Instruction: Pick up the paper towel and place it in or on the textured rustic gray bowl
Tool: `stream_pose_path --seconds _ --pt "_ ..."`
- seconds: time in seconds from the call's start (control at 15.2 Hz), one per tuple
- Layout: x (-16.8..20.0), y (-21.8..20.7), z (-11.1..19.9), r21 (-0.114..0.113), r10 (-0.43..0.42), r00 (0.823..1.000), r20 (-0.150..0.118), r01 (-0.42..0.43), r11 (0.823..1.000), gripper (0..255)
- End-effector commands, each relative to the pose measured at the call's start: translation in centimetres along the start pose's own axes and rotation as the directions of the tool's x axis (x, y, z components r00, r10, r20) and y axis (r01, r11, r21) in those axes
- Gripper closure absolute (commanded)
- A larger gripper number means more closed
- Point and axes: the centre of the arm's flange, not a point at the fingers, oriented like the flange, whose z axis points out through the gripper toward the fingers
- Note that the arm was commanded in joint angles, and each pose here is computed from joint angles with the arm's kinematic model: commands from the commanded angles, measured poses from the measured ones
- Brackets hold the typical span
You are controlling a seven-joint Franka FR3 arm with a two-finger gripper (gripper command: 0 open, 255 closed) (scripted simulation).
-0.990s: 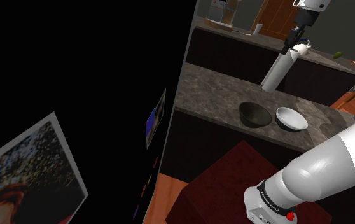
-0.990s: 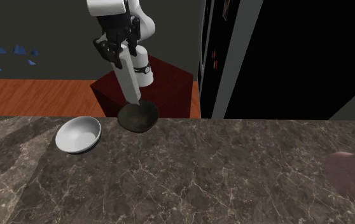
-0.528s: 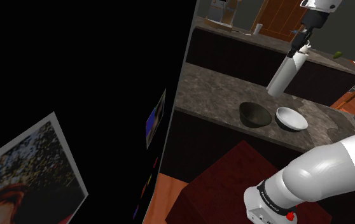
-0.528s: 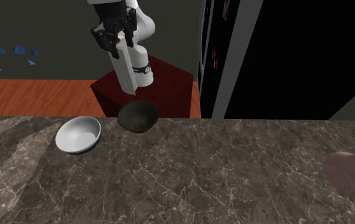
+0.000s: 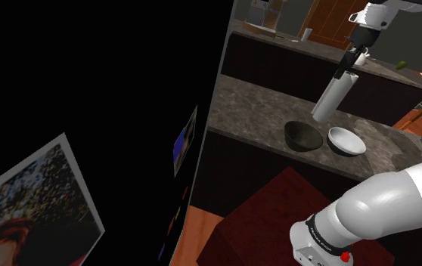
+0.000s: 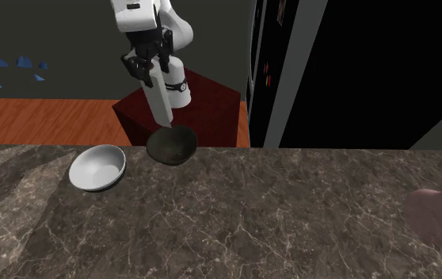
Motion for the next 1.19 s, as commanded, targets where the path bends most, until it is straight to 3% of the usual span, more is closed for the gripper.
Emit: stream_pose_path --seconds 0.0,1.12 --pt "0.1 0.0 1.1 0.0 0.0 1.0 0.0 0.0 1.0 255" --pt "0.8 0.7 10.1 0.0 0.0 1.0 0.0 0.0 1.0 255"
